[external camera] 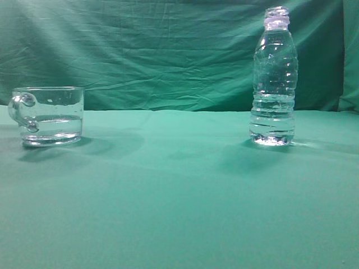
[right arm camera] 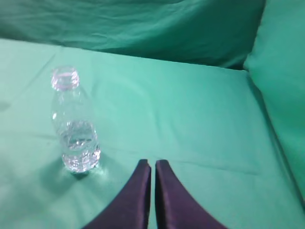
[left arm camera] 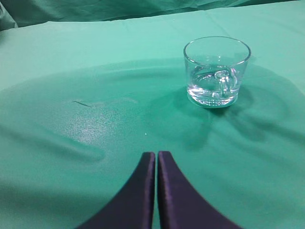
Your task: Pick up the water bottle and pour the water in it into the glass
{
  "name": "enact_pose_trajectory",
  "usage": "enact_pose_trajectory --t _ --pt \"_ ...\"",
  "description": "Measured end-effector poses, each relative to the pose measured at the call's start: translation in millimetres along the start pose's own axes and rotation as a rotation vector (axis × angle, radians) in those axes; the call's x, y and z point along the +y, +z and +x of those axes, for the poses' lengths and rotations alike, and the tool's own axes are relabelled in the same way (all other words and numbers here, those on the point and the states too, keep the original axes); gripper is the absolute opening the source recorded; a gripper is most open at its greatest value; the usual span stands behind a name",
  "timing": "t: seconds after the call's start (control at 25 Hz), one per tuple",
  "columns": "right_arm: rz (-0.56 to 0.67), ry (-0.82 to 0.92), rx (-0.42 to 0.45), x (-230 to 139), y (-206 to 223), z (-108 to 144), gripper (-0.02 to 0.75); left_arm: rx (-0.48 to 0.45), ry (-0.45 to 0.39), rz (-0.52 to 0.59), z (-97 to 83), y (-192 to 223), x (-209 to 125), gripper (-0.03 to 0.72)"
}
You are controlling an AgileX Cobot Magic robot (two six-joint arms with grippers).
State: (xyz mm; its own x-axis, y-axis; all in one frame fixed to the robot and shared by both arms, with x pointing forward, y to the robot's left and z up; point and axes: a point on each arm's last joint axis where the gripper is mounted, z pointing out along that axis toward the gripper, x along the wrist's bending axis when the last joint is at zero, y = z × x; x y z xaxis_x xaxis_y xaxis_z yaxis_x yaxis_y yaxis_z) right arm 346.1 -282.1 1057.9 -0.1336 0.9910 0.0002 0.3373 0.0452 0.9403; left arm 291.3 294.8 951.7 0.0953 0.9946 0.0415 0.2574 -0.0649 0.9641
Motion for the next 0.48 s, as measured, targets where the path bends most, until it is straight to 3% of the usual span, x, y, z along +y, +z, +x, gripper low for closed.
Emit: enact_pose_trajectory --t 0.16,0.48 --pt "-0.024 -0.100 0.032 -18.9 -11.7 1.5 0.000 0.000 0.000 0.000 0.0 0.0 0.0 0.000" --pt "-0.118 -0.104 0.010 -76.4 -29.3 -2.7 0.000 0.000 0.000 0.000 0.0 0.0 0.0 0.000"
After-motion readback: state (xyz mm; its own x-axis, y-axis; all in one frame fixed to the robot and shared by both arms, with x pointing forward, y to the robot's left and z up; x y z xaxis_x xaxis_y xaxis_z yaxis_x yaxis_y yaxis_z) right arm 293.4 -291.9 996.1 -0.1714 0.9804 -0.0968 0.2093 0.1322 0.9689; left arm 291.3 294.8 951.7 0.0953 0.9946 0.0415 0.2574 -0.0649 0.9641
